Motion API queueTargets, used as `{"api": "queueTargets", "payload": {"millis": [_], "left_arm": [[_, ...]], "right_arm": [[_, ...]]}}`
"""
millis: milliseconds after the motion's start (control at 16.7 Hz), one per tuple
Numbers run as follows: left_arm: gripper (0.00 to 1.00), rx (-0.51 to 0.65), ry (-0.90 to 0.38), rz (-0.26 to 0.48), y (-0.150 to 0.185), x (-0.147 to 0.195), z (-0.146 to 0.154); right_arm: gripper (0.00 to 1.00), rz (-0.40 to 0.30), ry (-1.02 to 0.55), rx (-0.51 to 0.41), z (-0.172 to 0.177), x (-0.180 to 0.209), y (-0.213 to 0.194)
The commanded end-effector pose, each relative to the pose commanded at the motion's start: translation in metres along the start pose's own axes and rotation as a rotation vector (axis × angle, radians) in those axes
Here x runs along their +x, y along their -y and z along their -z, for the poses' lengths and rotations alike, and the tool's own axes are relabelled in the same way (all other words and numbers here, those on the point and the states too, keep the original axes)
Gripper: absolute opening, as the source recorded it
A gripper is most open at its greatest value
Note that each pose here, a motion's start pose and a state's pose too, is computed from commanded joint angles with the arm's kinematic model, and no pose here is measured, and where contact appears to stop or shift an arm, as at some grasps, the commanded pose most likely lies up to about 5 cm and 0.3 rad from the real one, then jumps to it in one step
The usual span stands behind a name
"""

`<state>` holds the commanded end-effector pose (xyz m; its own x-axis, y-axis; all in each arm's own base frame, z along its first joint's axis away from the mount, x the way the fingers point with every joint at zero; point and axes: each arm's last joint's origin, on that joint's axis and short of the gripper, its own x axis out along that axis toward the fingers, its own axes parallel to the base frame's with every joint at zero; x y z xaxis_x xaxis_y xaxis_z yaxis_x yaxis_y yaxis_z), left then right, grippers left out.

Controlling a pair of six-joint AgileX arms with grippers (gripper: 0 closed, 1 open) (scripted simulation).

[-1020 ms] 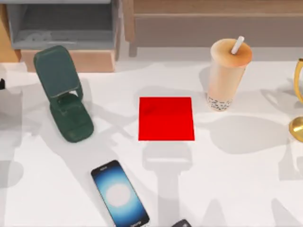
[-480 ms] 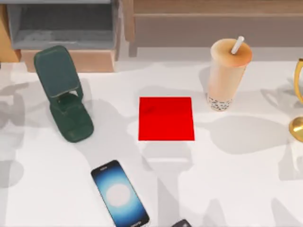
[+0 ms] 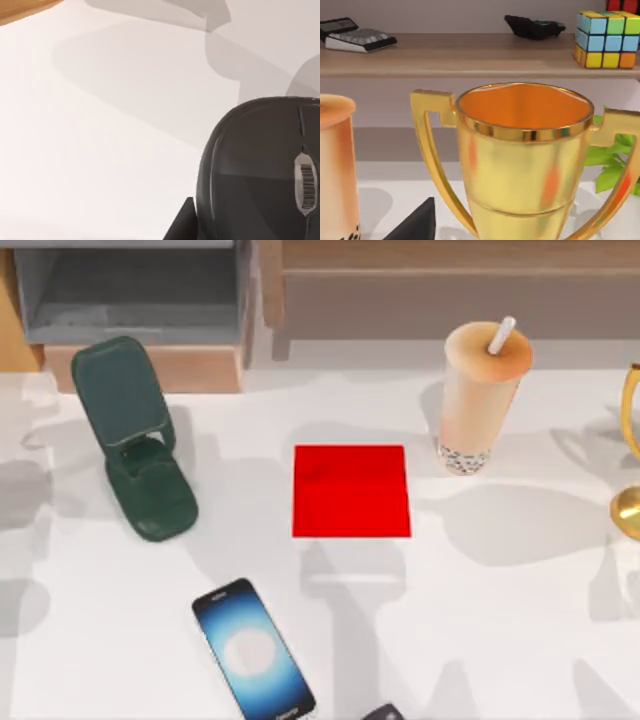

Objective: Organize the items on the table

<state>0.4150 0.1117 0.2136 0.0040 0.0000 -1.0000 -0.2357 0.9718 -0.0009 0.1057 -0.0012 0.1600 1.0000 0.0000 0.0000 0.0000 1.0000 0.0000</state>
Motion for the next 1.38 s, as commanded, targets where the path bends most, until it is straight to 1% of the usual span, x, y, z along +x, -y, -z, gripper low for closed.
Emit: {"api": "queueTargets", "payload": {"millis": [180, 240, 360, 420, 540, 660, 780, 840, 900, 960, 1020, 1140, 1260, 1380], "left_arm": [[0.0, 0.007, -0.003, 0.0, 0.002, 0.002, -0.001], [0.0, 0.015, 0.006, 0.0, 0.005, -0.003, -0.001], [0.0, 0.055, 0.052, 0.001, 0.022, -0.022, -0.001], [0.0, 0.084, 0.088, 0.004, 0.036, -0.036, -0.001], [0.0, 0.148, 0.18, 0.02, 0.074, -0.069, 0.003], [0.0, 0.214, 0.276, 0.057, 0.124, -0.099, 0.011], [0.0, 0.264, 0.338, 0.11, 0.179, -0.116, 0.024], [0.0, 0.278, 0.34, 0.134, 0.207, -0.115, 0.031], [0.0, 0.286, 0.319, 0.149, 0.236, -0.107, 0.037], [0.0, 0.289, 0.279, 0.153, 0.265, -0.092, 0.043], [0.0, 0.287, 0.226, 0.143, 0.292, -0.07, 0.05], [0.0, 0.268, 0.117, 0.094, 0.339, -0.02, 0.065], [0.0, 0.248, 0.037, 0.034, 0.373, 0.028, 0.082], [0.0, 0.239, 0.004, 0.001, 0.396, 0.059, 0.098]], "right_arm": [[1.0, 0.0, 0.0, 0.0, 0.0, 0.0, 0.0], [1.0, 0.0, 0.0, 0.0, 0.0, 0.0, 0.0], [1.0, 0.0, 0.0, 0.0, 0.0, 0.0, 0.0], [1.0, 0.0, 0.0, 0.0, 0.0, 0.0, 0.0], [1.0, 0.0, 0.0, 0.0, 0.0, 0.0, 0.0], [1.0, 0.0, 0.0, 0.0, 0.0, 0.0, 0.0], [1.0, 0.0, 0.0, 0.0, 0.0, 0.0, 0.0], [1.0, 0.0, 0.0, 0.0, 0.0, 0.0, 0.0], [1.0, 0.0, 0.0, 0.0, 0.0, 0.0, 0.0], [1.0, 0.0, 0.0, 0.0, 0.0, 0.0, 0.0], [1.0, 0.0, 0.0, 0.0, 0.0, 0.0, 0.0], [1.0, 0.0, 0.0, 0.0, 0.0, 0.0, 0.0], [1.0, 0.0, 0.0, 0.0, 0.0, 0.0, 0.0], [1.0, 0.0, 0.0, 0.0, 0.0, 0.0, 0.0]]}}
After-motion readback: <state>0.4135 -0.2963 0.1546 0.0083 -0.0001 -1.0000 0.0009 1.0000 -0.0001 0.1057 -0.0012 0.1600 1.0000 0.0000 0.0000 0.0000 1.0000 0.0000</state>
